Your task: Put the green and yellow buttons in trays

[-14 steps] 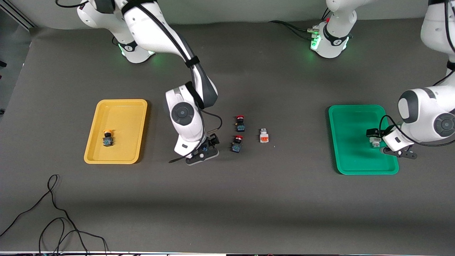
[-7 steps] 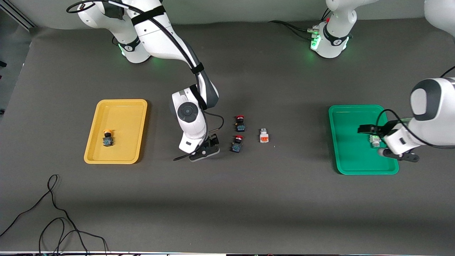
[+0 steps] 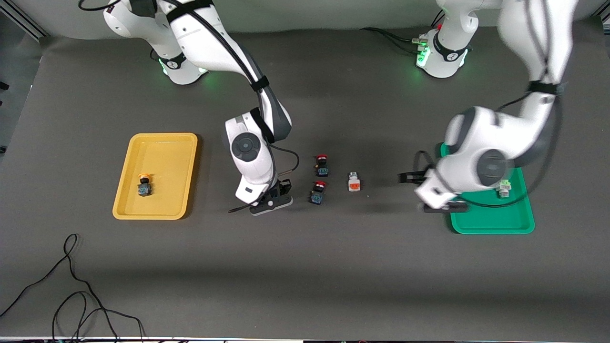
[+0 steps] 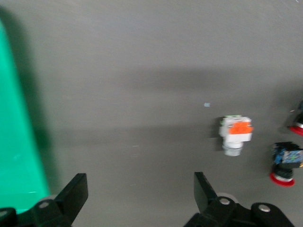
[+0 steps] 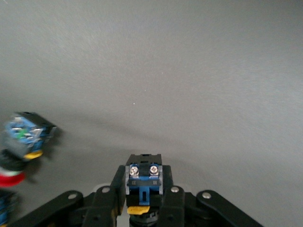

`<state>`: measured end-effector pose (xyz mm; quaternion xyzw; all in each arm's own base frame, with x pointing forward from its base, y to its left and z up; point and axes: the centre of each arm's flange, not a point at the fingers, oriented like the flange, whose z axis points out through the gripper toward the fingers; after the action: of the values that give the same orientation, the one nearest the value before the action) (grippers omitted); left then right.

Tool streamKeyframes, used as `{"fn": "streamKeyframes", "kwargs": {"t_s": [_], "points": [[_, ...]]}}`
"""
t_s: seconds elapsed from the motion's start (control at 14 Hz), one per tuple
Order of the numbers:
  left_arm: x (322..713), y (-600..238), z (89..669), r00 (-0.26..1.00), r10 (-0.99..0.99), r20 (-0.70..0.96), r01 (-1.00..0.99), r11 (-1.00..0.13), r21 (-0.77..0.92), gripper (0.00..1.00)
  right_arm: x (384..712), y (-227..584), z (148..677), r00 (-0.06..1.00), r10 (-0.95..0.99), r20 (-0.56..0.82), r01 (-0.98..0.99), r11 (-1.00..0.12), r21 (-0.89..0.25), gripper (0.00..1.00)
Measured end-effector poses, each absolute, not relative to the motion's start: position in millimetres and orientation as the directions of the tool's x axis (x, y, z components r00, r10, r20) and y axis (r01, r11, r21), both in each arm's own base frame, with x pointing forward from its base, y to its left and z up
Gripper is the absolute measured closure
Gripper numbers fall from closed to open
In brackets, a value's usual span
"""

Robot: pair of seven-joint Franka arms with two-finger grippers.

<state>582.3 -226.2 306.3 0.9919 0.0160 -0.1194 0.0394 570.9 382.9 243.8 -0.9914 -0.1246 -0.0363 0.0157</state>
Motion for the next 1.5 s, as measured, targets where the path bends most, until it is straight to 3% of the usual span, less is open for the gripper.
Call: {"fn": "streamKeyframes", "kwargs": {"t_s": [0.43, 0.71, 1.0, 1.36, 1.5], "points": [[566, -303, 207, 0.980, 0.074, -0.184, 0.098, -0.988, 0.123, 0.00, 599, 300, 389, 0.992, 0.119, -0.042, 0.117, -0.991, -0.062, 0.67], [559, -317, 192, 0.979, 0.099, -0.179, 0.123, -0.984, 0.128, 0.00, 617, 184, 426, 0.995, 0.060, -0.085, 0.061, -0.998, 0.004, 0.67], [553, -330, 192, 0.976, 0.121, -0.182, 0.145, -0.982, 0.122, 0.00, 609, 68, 401, 0.988, 0.078, -0.131, 0.081, -0.997, 0.013, 0.67], [539, -349, 182, 0.980, 0.104, -0.168, 0.119, -0.989, 0.085, 0.02, 559, 12, 284, 0.997, 0.055, -0.047, 0.055, -0.998, -0.016, 0.67], [540, -346, 175, 0.983, 0.097, -0.156, 0.110, -0.991, 0.075, 0.25, 539, 8, 252, 0.998, 0.052, -0.037, 0.051, -0.998, -0.025, 0.67]]}}
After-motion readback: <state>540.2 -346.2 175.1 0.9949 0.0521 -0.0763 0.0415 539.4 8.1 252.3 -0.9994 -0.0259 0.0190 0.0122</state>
